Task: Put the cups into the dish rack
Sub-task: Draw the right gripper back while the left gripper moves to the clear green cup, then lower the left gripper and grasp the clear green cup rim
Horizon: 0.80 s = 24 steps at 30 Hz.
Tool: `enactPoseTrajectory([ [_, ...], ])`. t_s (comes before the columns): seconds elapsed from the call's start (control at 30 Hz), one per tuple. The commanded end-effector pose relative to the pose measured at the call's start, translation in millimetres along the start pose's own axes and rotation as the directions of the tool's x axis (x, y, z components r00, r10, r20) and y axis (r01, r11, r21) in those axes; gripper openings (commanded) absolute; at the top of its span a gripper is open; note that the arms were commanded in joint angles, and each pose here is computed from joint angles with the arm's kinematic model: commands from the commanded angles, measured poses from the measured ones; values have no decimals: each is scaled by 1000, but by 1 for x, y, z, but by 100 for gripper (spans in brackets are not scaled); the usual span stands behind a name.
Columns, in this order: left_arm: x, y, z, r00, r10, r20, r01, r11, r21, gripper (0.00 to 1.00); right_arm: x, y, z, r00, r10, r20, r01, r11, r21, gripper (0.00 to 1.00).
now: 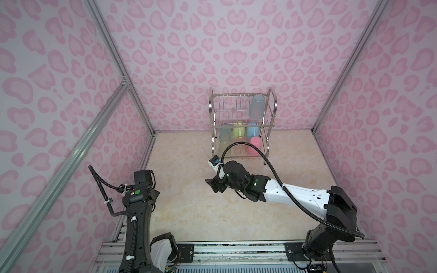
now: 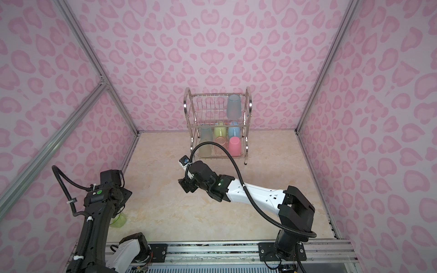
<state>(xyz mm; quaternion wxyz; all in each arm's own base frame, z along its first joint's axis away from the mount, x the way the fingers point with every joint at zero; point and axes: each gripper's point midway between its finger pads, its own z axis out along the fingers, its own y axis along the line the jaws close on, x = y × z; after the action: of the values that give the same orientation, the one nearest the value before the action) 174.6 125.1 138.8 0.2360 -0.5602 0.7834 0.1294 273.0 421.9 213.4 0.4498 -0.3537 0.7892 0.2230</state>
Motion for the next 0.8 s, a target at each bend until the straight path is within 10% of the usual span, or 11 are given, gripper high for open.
enactPoseTrajectory([
  [0.0, 2, 11, 6, 999, -36, -9, 36, 998, -59, 74, 3, 2, 3, 1000, 6, -4, -6, 1000, -5, 84],
  [0.77, 26, 15, 45, 984, -103, -148, 83, 988, -132, 38, 18, -4, 7, 1000, -3, -17, 3, 1000, 15, 84],
])
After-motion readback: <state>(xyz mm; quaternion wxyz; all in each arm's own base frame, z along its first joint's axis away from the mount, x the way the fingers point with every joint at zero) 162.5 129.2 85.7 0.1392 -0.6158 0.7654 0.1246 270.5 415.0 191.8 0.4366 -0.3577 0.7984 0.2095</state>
